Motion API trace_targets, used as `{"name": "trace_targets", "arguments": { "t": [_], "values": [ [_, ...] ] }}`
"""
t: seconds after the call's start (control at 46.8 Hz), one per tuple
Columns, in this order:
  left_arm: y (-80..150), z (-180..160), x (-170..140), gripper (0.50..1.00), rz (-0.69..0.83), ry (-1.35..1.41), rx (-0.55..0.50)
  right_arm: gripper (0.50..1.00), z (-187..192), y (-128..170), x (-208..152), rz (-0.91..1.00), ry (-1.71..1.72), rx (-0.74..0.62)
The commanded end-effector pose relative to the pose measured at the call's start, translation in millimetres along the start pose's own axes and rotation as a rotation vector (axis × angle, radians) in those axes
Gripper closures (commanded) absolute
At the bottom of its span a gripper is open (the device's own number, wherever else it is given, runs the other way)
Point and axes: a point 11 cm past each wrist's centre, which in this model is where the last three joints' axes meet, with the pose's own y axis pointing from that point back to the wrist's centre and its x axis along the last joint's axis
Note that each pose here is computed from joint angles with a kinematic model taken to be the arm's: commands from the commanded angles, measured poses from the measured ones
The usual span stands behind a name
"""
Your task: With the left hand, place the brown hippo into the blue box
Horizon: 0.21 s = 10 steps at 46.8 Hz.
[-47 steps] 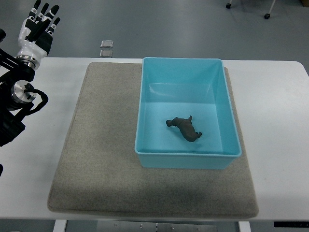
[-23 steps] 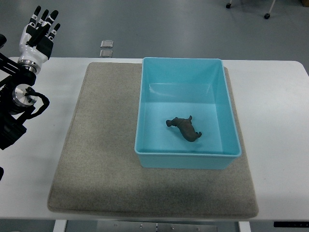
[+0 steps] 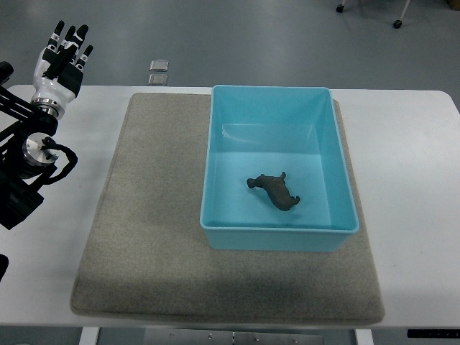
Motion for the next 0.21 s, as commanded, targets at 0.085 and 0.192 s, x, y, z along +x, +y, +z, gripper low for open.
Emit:
{"name": "trace_targets", "arguments": {
  "t": [0.085, 0.192],
  "values": [
    [-0.3, 0.4, -0.4, 0.504, -0.001, 0.000, -0.001, 0.564, 0.2, -0.4, -4.6, -0.016, 0.004, -0.001],
    [-0.4, 0.6, -0.8, 0.504, -0.001, 0.002, -0.002, 0.564, 0.6, -0.3, -3.2, -0.011, 0.010, -0.004]
  ]
}}
